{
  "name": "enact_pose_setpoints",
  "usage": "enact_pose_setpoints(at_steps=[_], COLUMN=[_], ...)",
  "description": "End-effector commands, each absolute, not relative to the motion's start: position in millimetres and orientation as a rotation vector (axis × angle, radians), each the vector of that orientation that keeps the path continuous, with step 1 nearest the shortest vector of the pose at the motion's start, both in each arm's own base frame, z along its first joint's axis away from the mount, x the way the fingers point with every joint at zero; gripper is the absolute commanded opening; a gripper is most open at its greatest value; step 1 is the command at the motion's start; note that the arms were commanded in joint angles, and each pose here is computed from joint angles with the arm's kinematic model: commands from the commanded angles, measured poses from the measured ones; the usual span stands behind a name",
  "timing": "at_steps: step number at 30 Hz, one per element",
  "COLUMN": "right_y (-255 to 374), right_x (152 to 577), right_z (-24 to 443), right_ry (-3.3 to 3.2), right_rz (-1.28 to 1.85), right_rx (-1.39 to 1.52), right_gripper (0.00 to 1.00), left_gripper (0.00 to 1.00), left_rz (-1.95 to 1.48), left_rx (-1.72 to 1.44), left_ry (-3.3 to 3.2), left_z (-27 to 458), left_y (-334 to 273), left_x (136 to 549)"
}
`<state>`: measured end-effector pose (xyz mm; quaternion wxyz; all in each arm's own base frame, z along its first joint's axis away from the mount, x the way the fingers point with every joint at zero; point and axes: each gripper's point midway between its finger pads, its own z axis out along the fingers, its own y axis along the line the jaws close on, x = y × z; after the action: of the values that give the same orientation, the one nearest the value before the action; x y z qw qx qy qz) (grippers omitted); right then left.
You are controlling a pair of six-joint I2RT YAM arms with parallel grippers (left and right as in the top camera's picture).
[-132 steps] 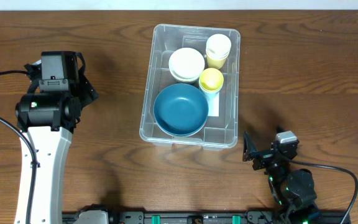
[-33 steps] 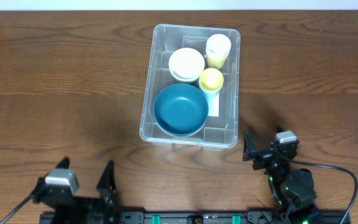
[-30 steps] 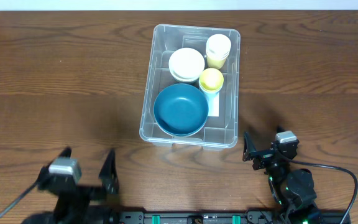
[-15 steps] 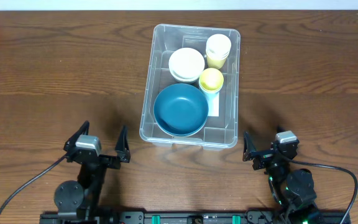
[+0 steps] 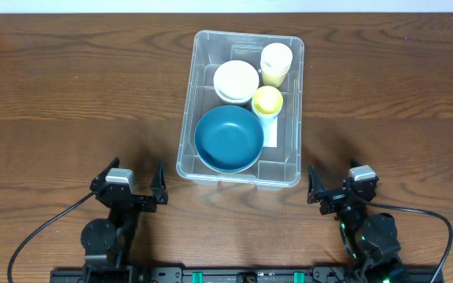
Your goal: Pack container
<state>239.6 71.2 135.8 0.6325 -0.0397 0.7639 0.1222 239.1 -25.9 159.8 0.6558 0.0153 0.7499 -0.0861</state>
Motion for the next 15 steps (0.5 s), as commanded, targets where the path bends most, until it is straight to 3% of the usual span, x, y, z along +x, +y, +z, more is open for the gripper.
enact_pose_setpoints(at_steps=[1,15], right_y=[67.3,67.3], right_x=[240.5,240.5], right_z=[133.8,133.8], right_ry=[1.75,1.75], right_rz=[0.251,0.251], right_rx=[-0.089,-0.089], right_gripper=[0.99,0.99], left_gripper=[0.98,0.98], left_rz=[-0.16,-0.159], left_rx=[0.024,0.064], left_ry=[1.711,1.717], left_z=[149.4,139.8], left_y=[-21.2,-29.7], left_x=[240.9,242.1])
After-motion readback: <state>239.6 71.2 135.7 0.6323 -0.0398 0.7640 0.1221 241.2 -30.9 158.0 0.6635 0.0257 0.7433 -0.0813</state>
